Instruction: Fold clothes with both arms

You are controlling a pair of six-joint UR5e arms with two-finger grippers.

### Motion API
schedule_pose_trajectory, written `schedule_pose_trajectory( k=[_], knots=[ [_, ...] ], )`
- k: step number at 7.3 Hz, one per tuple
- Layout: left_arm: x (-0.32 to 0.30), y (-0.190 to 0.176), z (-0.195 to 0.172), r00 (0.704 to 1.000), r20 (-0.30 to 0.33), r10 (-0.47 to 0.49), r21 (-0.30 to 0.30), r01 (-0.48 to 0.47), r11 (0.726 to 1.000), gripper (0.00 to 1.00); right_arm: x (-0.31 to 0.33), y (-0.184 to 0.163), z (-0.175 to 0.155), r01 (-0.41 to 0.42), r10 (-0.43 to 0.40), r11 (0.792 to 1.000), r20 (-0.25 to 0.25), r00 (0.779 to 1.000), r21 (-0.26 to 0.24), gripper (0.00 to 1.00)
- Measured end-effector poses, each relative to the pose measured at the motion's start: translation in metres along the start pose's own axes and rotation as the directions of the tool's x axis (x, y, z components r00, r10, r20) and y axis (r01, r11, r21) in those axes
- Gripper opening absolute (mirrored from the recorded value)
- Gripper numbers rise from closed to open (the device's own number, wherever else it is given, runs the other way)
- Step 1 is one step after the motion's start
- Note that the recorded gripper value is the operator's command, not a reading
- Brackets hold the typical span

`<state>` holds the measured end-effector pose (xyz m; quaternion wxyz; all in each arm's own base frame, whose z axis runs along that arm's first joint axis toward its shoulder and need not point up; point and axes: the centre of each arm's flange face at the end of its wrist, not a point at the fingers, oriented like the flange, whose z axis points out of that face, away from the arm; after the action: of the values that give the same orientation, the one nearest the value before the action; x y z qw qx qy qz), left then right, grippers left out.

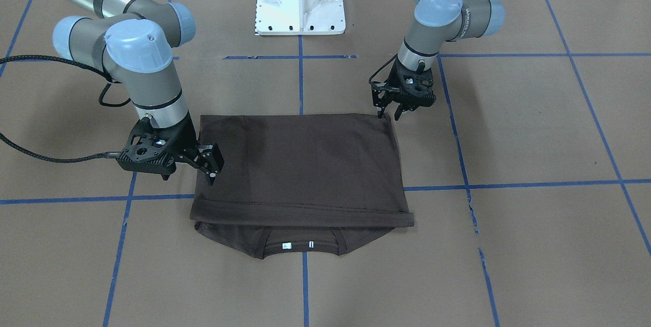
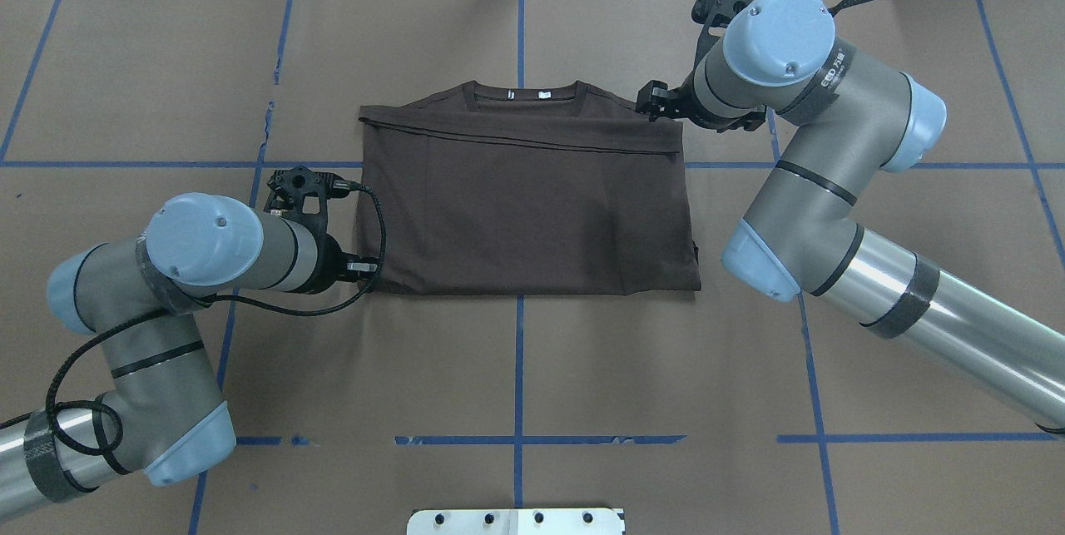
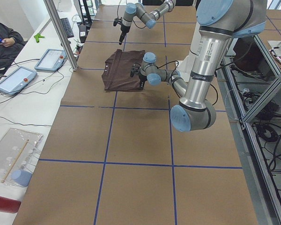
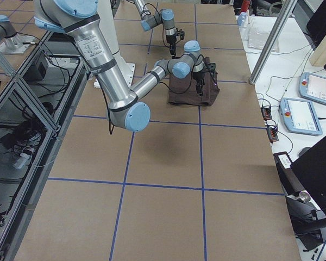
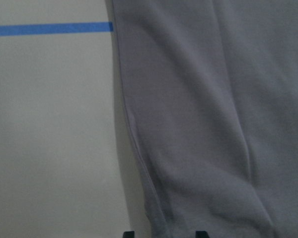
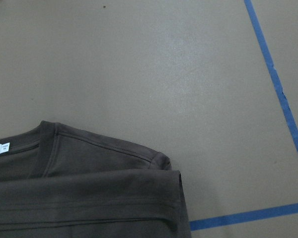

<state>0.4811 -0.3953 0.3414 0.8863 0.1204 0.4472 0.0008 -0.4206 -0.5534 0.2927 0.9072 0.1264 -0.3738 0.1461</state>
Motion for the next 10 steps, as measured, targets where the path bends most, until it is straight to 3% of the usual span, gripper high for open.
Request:
schedule_pose_trajectory(
  k=[2, 3, 4, 7, 10],
  knots=[
    [0.001, 0.003, 0.006, 1.0, 0.006, -0.001, -0.008, 0.001, 1.0, 0.29, 0.002, 0.001, 0.001, 0.001, -0.001, 1.0, -0.004, 1.0, -0.001, 1.0],
    [0.001, 0.006, 0.01, 1.0, 0.01, 0.0, -0.015, 0.0, 1.0, 0.08, 0.003, 0.001, 0.002, 0.001, -0.001, 1.0, -0.005, 1.0, -0.002, 1.0],
    [0.002, 0.007, 0.012, 1.0, 0.011, -0.002, -0.017, 0.003, 1.0, 0.0, 0.004, 0.001, 0.003, 0.002, -0.002, 1.0, -0.006, 1.0, -0.002, 1.0],
    [0.006, 0.003, 0.007, 1.0, 0.003, -0.016, -0.005, 0.016, 1.0, 0.0, 0.004, 0.002, 0.003, 0.001, -0.001, 1.0, -0.007, 1.0, -0.002, 1.0],
    [-0.031, -0.049, -0.005, 0.998, 0.068, 0.017, 0.095, -0.024, 0.995, 0.0, 0.002, 0.003, 0.003, -0.006, 0.006, 1.0, -0.006, 1.0, -0.002, 1.0]
  ],
)
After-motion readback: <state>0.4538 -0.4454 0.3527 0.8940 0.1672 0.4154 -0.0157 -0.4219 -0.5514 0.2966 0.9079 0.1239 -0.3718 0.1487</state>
